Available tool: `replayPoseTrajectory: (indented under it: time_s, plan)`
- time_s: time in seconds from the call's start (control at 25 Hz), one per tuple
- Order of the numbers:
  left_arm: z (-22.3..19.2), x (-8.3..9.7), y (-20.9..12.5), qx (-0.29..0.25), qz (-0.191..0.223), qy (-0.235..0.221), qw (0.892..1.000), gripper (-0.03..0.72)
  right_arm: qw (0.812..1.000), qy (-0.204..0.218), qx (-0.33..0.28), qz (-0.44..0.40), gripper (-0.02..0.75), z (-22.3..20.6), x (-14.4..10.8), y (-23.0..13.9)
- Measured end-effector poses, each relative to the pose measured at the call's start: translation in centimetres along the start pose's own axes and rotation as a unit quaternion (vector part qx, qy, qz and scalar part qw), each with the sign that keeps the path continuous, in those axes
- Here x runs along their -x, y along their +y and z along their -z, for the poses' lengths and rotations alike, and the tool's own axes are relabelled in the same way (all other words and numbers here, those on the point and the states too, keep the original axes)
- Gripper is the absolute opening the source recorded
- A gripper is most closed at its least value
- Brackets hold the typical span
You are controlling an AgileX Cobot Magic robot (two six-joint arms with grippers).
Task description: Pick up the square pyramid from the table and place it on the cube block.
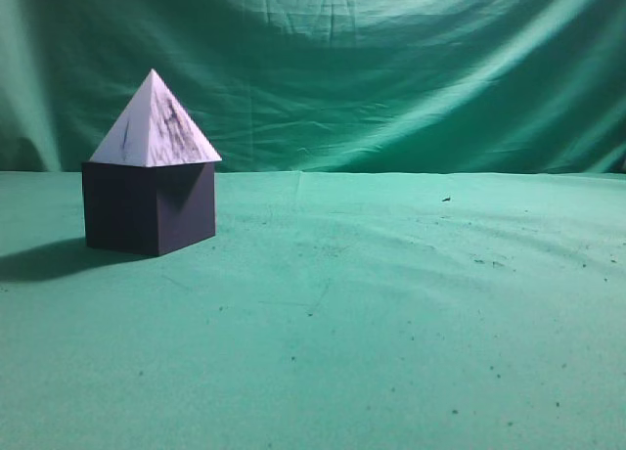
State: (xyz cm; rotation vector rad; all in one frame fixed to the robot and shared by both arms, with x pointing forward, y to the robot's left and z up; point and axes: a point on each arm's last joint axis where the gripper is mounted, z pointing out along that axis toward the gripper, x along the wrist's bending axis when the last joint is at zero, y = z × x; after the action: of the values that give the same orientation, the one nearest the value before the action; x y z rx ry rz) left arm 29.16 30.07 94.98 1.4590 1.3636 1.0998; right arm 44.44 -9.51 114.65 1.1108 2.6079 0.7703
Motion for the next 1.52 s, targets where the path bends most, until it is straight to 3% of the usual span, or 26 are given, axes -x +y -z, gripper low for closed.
replayPoseTrajectory:
  time_s: [0.44,0.68,0.88,1.0,1.32,1.52]
  plan:
    - [0.0,0.0,0.0,0.0,0.0,0.0,1.0,0.0,0.992,0.027,0.119,-0.036,0.0,2.9,-0.3,-8.7]
    - [0.0,0.0,0.0,0.0,0.0,0.0,1.0,0.0,0.985,0.011,0.174,0.009,0.0,6.3,-0.1,-10.3]
    - [0.0,0.0,0.0,0.0,0.0,0.0,1.0,0.0,0.977,-0.028,0.209,0.033,0.0,8.3,0.6,-12.0]
    - [0.0,0.0,0.0,0.0,0.0,0.0,1.0,0.0,0.964,-0.06,0.26,0.006,0.0,9.1,1.5,-14.7]
    - [0.0,0.0,0.0,0.0,0.0,0.0,1.0,0.0,0.899,-0.213,0.373,-0.092,0.0,5.3,3.8,-23.1]
    - [0.0,0.0,0.0,0.0,0.0,0.0,1.0,0.0,0.875,-0.272,0.38,-0.127,0.0,1.9,3.9,-27.5]
